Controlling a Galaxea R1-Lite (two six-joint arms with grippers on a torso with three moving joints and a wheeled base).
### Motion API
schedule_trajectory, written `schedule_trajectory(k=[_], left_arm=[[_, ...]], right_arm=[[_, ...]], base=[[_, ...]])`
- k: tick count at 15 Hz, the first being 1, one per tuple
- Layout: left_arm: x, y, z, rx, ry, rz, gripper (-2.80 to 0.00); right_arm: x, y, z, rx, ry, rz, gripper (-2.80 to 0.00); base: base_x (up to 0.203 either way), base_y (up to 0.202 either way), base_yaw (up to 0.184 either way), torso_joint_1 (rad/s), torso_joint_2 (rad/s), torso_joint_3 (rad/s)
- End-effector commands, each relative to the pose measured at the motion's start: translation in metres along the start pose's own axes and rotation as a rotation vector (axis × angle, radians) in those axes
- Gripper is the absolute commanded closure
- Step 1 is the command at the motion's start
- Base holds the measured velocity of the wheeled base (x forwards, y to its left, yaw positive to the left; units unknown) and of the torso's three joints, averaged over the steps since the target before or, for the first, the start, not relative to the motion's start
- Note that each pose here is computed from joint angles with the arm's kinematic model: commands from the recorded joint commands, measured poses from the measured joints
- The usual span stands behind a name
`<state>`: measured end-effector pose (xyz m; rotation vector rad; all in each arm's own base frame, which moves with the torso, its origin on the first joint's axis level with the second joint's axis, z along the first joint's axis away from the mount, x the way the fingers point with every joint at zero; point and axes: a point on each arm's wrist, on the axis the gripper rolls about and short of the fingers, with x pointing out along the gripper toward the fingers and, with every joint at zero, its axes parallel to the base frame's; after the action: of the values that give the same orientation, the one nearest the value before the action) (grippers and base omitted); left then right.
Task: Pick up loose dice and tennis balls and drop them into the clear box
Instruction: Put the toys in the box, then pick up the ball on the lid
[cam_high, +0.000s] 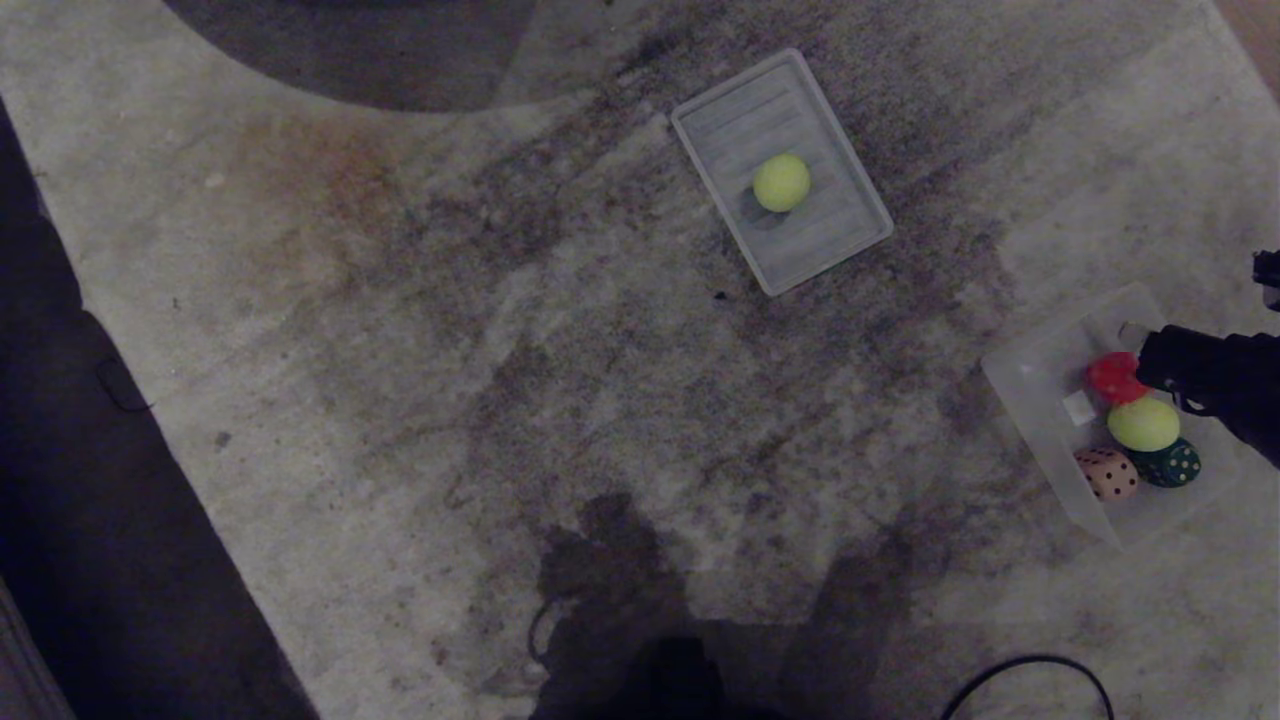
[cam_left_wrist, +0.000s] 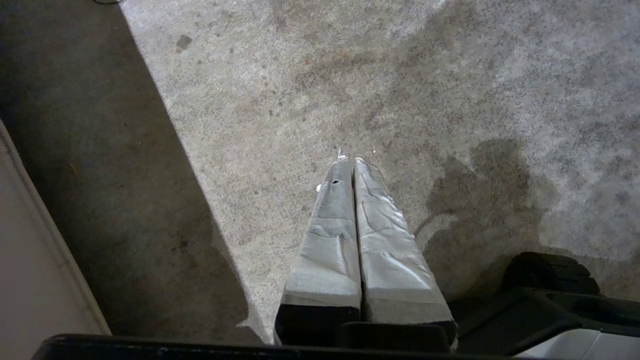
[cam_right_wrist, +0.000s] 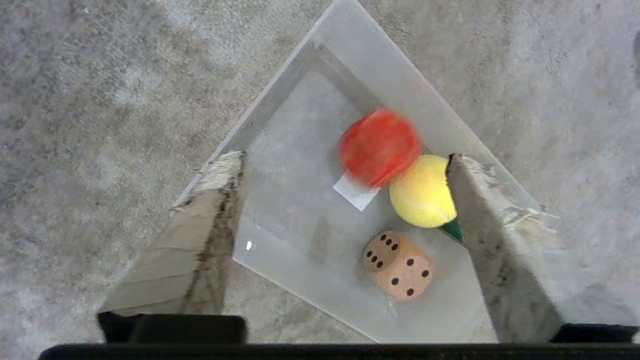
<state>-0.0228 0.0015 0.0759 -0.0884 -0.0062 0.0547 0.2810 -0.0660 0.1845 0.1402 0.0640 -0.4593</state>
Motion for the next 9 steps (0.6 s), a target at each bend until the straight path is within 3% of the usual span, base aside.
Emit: schedule_trajectory(k=[1, 2, 3, 5, 9], left_arm=[[0.000, 0.000, 0.000, -0.001, 0.002, 0.002, 0.00], [0.000, 0.000, 0.000, -0.001, 0.002, 0.002, 0.00], [0.000, 0.000, 0.000, -0.001, 0.002, 0.001, 0.00], [0.000, 0.000, 0.000, -0.001, 0.002, 0.002, 0.00], [0.000, 0.000, 0.000, -0.001, 0.002, 0.002, 0.00]], right_arm=[[-0.018, -0.002, 0.008, 0.019, -0.003, 0.006, -2.80], [-0.027, -0.004, 0.006, 0.050, 0.021, 0.011, -2.80], [-0.040, -0.005, 0.004, 0.077, 0.049, 0.035, 0.00], [-0.070, -0.011, -0.009, 0.082, 0.150, 0.085, 0.00], [-0.130, -0.031, -0.041, -0.010, 0.275, 0.110, 0.00]], base=[[0.000, 0.000, 0.000, 0.000, 0.00, 0.000], [0.000, 0.000, 0.000, 0.000, 0.00, 0.000], [0.000, 0.000, 0.000, 0.000, 0.00, 0.000], [0.000, 0.000, 0.000, 0.000, 0.00, 0.000], [0.000, 0.000, 0.000, 0.000, 0.00, 0.000]])
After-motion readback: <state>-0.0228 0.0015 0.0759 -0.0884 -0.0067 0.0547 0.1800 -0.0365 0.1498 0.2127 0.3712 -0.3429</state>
